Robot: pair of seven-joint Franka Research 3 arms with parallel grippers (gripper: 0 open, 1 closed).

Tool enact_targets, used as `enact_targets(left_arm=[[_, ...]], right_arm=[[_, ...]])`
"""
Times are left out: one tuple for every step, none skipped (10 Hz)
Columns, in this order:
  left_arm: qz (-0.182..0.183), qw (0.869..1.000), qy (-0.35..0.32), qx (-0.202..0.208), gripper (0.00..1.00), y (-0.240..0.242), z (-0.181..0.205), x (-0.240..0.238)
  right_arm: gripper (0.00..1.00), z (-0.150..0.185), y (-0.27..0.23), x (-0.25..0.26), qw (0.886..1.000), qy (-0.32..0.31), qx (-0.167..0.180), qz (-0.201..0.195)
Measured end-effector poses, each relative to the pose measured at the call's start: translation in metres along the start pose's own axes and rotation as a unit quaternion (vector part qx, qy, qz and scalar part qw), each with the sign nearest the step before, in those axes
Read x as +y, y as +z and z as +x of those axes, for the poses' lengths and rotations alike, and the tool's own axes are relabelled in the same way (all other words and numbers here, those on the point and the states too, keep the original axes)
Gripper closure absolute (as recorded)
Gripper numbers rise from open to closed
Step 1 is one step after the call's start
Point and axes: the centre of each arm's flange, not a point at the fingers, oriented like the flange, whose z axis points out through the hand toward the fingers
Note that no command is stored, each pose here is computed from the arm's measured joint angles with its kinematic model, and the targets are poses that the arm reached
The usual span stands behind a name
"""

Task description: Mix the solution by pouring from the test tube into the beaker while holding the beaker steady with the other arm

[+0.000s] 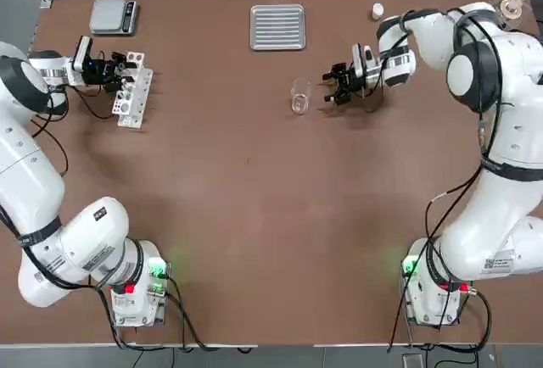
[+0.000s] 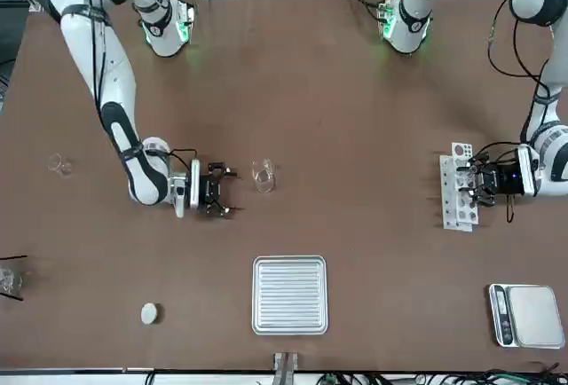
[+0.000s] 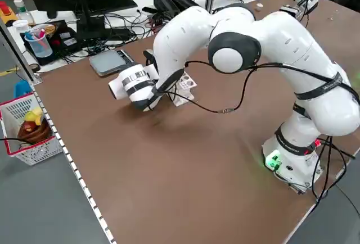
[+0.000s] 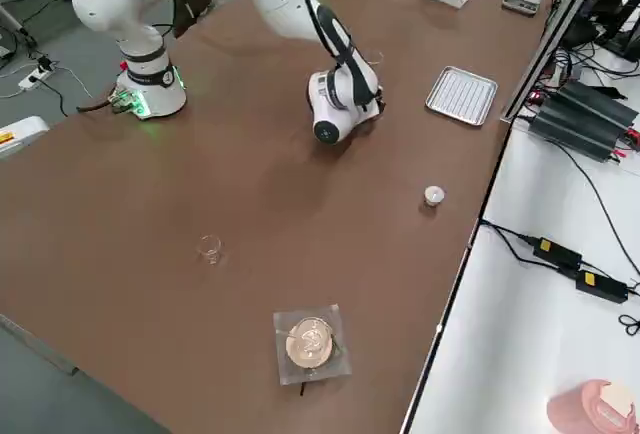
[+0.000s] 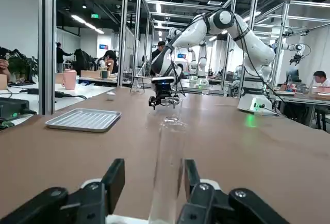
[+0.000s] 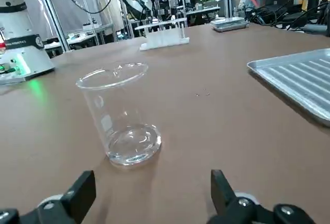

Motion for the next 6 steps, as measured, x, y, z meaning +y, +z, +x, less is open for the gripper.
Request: enact_targets(left_arm=[[0.001,1.000,0.000,0.000,0.45,-0.001,0.000,0.000],[0.003,1.000,0.001,0.000,0.45,-0.003,0.001,0.001],[0.004,1.000,0.001,0.000,0.47,-0.005,0.001,0.002],[0.005,1.000,0.001,0.000,0.48,-0.006,0.001,0.002],[0.006,1.000,0.001,0.000,0.52,-0.006,0.001,0.002],[0.006,1.000,0.001,0.000,0.60,-0.006,0.001,0.002]], right_arm=[[0.01,0.000,0.008,-0.006,1.000,0.004,0.003,0.006],[0.01,0.000,0.017,-0.013,1.000,0.008,0.006,0.015],[0.01,-0.002,0.024,-0.020,1.000,0.012,0.008,0.022],[0.01,-0.004,0.027,-0.025,1.000,0.016,0.009,0.025],[0.02,-0.005,0.030,-0.028,0.999,0.019,0.011,0.025],[0.04,-0.003,0.033,-0.029,1.000,0.016,0.015,0.023]])
